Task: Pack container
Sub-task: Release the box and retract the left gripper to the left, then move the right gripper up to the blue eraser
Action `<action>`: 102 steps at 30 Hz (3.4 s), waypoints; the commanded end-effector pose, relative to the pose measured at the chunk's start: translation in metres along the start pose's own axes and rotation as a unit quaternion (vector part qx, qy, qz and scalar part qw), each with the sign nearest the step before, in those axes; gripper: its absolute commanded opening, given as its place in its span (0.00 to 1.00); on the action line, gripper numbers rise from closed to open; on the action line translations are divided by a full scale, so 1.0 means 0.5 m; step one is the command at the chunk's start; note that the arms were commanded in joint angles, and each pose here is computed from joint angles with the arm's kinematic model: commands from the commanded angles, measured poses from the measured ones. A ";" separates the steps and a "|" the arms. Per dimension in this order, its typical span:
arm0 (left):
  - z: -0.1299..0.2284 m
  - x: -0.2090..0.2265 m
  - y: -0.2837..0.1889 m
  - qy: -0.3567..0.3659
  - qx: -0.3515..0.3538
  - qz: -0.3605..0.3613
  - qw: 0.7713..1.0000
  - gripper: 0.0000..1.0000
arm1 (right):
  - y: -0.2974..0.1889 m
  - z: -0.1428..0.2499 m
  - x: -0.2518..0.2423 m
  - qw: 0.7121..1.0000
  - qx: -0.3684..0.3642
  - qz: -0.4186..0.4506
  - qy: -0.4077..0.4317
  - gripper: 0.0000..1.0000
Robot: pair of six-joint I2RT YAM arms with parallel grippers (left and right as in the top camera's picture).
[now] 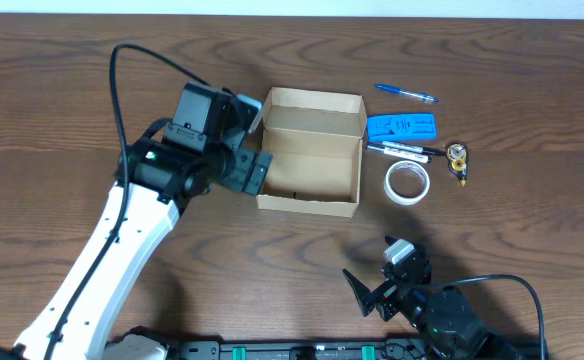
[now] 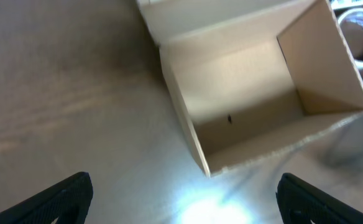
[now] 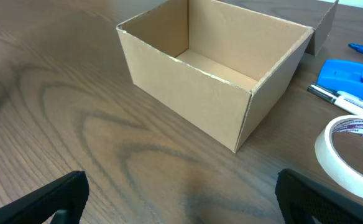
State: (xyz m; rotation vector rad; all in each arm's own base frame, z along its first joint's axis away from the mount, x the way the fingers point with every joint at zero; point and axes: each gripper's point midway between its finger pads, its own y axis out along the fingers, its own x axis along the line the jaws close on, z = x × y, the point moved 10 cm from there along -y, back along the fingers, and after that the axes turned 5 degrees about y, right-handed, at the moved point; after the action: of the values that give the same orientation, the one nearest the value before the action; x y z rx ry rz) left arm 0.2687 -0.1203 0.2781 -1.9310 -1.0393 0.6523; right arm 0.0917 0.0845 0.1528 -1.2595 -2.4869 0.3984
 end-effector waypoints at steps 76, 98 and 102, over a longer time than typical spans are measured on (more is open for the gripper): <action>0.198 -0.077 -0.287 0.059 -0.059 0.050 0.995 0.95 | 0.085 -0.254 -0.176 0.922 0.229 0.243 0.199 0.99; 0.198 -0.077 -0.287 0.059 -0.060 0.050 0.995 0.95 | 0.192 -0.351 -0.336 0.918 0.208 0.283 0.185 0.99; 0.198 -0.077 -0.287 0.059 -0.060 0.049 0.995 0.95 | 0.198 -0.357 -0.334 0.937 0.220 0.250 0.108 0.99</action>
State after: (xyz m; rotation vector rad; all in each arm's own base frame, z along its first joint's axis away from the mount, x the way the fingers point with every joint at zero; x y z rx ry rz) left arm 0.1157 -0.0657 0.3484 -2.0960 -0.9440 0.5407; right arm 0.3250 0.0222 0.2415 -1.6451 -1.5906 0.7288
